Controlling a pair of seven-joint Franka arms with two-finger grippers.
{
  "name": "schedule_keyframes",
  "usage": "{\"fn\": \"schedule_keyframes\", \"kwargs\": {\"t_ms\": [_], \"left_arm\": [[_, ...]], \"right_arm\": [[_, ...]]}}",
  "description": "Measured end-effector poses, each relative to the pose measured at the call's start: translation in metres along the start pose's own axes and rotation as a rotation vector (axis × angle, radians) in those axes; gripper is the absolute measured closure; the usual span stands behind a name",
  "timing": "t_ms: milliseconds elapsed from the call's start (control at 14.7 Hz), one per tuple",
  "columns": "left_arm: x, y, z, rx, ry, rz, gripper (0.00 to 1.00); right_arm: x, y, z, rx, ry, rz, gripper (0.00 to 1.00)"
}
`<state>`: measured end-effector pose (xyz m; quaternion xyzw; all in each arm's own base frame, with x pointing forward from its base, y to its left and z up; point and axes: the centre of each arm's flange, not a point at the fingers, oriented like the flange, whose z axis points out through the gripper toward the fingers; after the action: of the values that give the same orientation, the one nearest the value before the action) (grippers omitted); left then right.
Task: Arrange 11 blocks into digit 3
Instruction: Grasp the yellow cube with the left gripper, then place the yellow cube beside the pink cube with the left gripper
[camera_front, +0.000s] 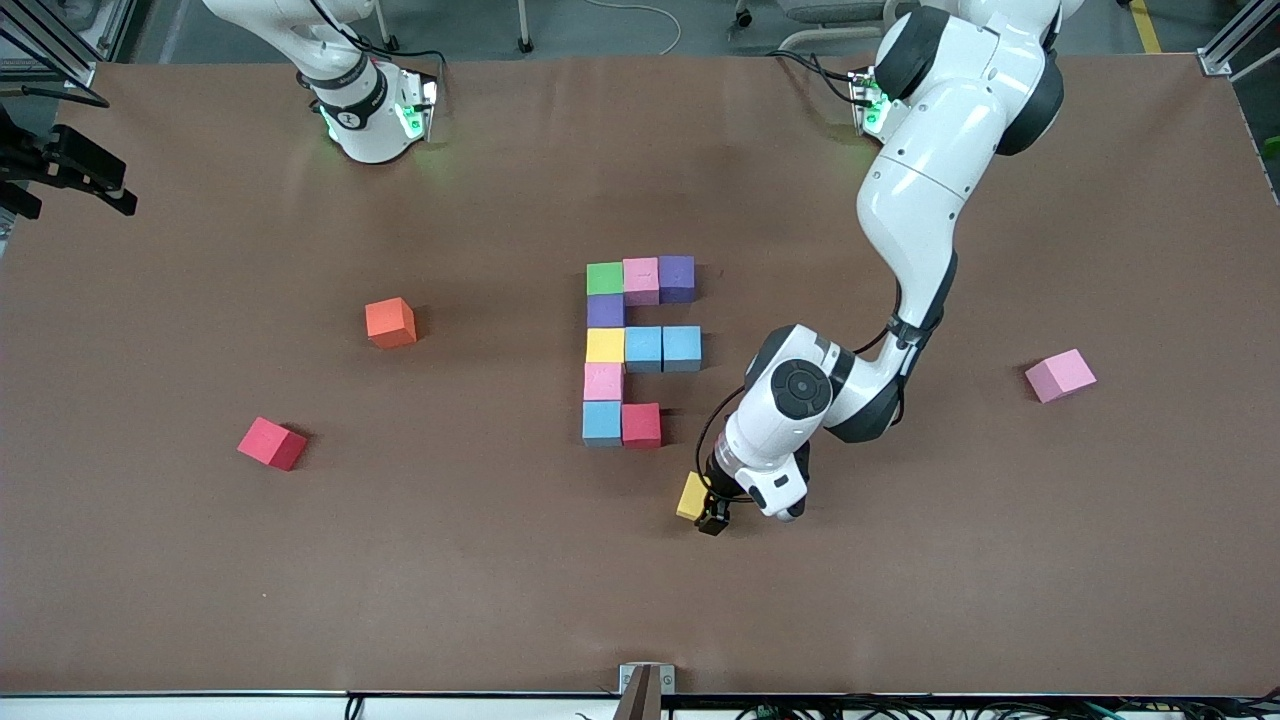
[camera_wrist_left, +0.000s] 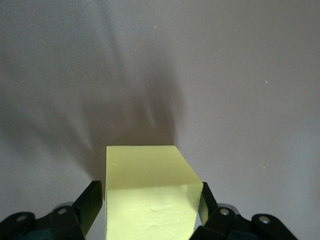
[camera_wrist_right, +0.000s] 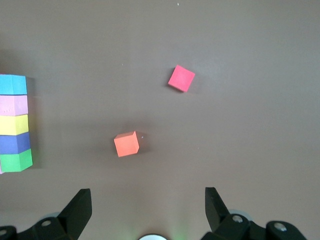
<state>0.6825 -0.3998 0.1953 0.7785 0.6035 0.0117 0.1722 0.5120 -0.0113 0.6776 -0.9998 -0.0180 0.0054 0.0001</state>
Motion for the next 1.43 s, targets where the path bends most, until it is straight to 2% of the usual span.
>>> {"fn": "schedule_keyframes", "kwargs": {"t_ms": [68, 136, 204, 477, 818, 1090, 1431], "left_arm": [[0.0, 0.0, 0.0, 0.0, -0.001, -0.001, 0.21], [0.0, 0.0, 0.0, -0.001, -0.002, -0.001, 0.32], [0.0, 0.001, -0.001, -0.003, -0.003, -0.002, 0.35], [-0.001, 0.008, -0.011, -0.011, -0.015, -0.02, 0.4], [-0.004, 0.028, -0.066, 0.018, 0.0, -0.035, 0.4], [-0.007, 0.025, -0.081, 0.081, 0.03, -0.193, 0.4], [-0.031, -0.006, -0.063, 0.164, 0.074, -0.348, 0.4]], "right_arm": [[0.001, 0.0, 0.0, 0.0, 0.004, 0.0, 0.0], [0.001, 0.0, 0.001, 0.0, 0.005, 0.0, 0.0], [0.001, 0.0, 0.001, 0.0, 0.004, 0.0, 0.0], [0.001, 0.0, 0.007, 0.004, -0.014, -0.001, 0.0], [0.001, -0.001, 0.012, 0.007, -0.024, -0.001, 0.0], [0.001, -0.003, 0.012, 0.025, -0.023, -0.004, 0.0], [0.001, -0.003, 0.011, 0.028, -0.018, -0.039, 0.0]]}}
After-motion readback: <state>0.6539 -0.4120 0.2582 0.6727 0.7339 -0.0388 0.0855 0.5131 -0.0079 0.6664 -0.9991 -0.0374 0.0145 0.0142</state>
